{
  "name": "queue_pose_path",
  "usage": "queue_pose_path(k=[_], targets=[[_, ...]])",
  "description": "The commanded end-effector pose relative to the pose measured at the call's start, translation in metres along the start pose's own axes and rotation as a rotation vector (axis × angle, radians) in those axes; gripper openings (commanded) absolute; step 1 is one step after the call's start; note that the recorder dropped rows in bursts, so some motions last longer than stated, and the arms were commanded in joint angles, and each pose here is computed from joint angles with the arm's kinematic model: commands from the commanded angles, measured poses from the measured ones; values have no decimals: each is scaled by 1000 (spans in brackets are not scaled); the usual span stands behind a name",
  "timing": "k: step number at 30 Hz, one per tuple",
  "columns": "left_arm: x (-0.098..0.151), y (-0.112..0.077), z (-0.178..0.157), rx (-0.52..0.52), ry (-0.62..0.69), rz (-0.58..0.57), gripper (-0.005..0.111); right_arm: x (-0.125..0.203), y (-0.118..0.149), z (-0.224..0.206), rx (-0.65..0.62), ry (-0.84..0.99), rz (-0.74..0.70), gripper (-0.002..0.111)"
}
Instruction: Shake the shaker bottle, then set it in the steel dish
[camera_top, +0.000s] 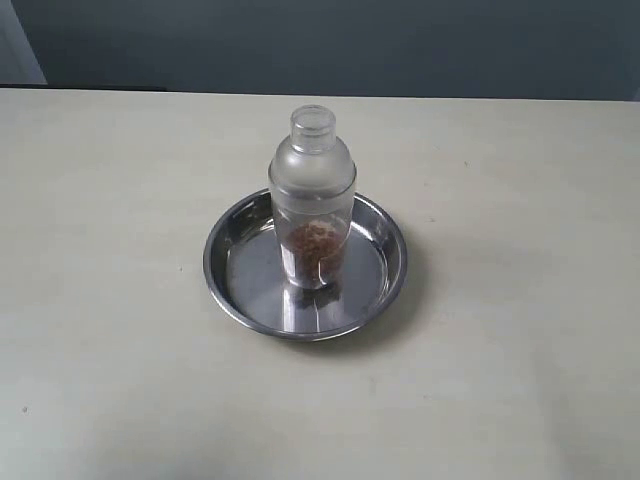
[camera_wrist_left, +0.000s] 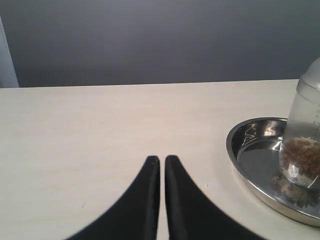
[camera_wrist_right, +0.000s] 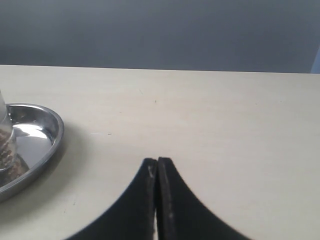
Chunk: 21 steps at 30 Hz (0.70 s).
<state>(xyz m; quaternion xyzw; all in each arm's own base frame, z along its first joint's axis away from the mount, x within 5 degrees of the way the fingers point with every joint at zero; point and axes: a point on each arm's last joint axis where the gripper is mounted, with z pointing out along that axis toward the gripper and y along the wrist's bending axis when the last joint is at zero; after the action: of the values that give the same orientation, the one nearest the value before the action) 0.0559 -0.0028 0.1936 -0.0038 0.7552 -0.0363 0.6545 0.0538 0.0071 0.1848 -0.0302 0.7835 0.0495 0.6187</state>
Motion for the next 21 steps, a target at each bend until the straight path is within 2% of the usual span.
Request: queue_pose_path(k=[1, 6, 10, 15, 21], targets=[[1, -1, 0, 11, -3, -52, 5, -1, 0, 0, -3, -15, -2, -1], [1, -2, 0, 21, -3, -61, 5, -1, 0, 0, -3, -15, -2, -1], [1, -4, 0, 40, -5, 12, 5, -1, 0, 0, -3, -15, -2, -1], [1, -1, 0, 16, -3, -12, 5, -1, 0, 0, -3, -15, -2, -1], [1, -1, 0, 16, -3, 12, 5, -1, 0, 0, -3, -15, -2, -1]])
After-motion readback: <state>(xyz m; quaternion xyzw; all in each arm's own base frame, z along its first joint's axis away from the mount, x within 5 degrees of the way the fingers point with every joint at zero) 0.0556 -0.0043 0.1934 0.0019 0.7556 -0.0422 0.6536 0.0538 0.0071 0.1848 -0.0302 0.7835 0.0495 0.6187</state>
